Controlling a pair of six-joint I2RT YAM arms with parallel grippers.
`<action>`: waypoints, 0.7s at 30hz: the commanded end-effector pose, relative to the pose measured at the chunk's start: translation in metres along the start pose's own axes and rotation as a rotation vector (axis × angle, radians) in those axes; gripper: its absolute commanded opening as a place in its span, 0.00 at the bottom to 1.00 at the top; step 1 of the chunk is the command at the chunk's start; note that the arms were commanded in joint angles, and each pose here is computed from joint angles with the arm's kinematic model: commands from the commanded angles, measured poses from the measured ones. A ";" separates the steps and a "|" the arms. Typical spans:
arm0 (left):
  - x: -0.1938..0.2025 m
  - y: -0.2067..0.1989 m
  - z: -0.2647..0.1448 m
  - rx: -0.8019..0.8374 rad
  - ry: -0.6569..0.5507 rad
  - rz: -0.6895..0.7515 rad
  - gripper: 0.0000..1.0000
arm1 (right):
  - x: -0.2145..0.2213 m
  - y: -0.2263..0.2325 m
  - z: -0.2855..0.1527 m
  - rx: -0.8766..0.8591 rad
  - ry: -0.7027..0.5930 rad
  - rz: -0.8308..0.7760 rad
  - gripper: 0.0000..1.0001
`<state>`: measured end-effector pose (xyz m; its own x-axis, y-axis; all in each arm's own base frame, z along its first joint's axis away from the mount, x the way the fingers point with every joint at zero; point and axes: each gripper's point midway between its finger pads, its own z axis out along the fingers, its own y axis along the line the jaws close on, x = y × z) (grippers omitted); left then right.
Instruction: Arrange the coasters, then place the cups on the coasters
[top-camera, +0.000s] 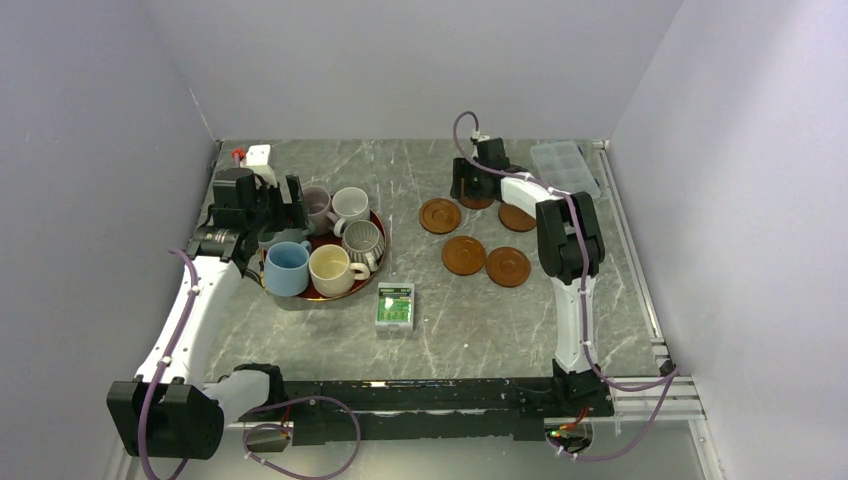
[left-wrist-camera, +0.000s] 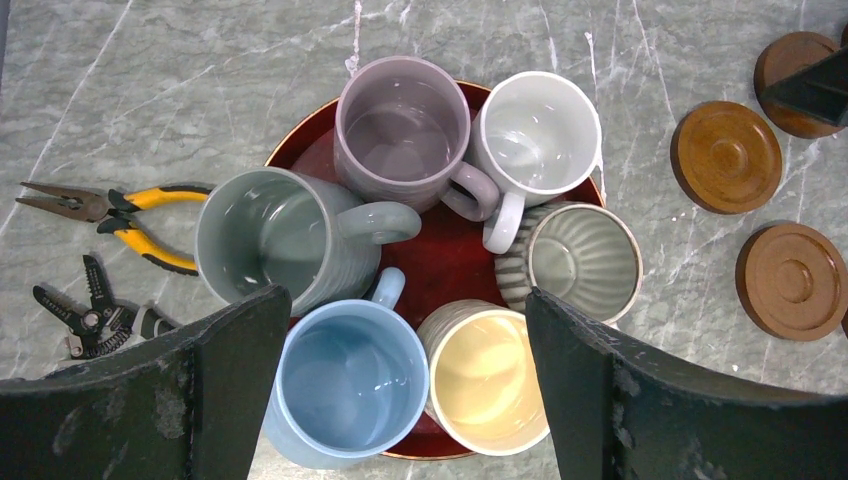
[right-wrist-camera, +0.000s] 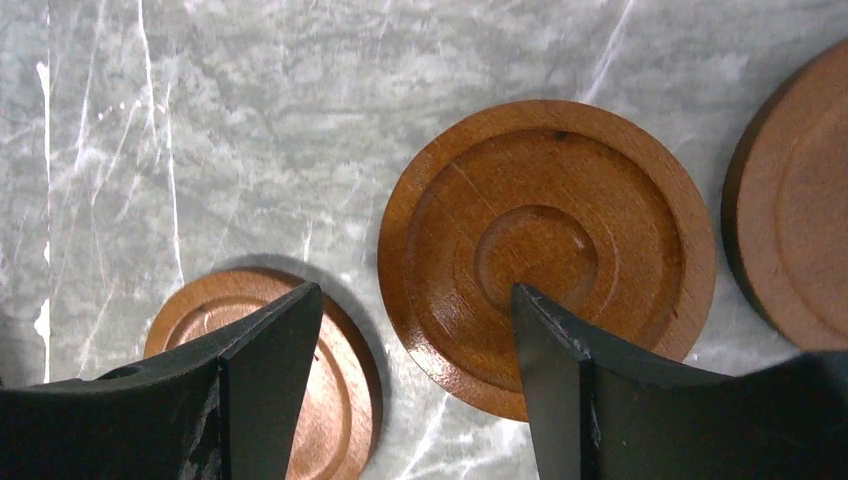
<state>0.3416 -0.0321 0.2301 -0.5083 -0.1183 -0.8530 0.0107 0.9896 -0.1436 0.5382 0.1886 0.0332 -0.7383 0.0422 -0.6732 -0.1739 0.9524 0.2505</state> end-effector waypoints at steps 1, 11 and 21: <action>-0.014 -0.007 -0.004 0.029 -0.034 -0.001 0.94 | 0.031 -0.003 -0.014 0.009 0.086 0.047 0.73; -0.013 -0.008 -0.002 0.034 -0.028 -0.003 0.94 | 0.052 0.002 -0.025 -0.035 0.101 0.060 0.73; -0.012 -0.009 -0.001 0.037 -0.020 -0.005 0.94 | 0.047 0.034 -0.023 -0.152 0.084 0.053 0.73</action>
<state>0.3428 -0.0337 0.2247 -0.5242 -0.1176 -0.8434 0.0151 0.9890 -0.1473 0.5052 0.1962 0.0358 -0.7471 0.0713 -0.6608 -0.2071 0.9197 0.3334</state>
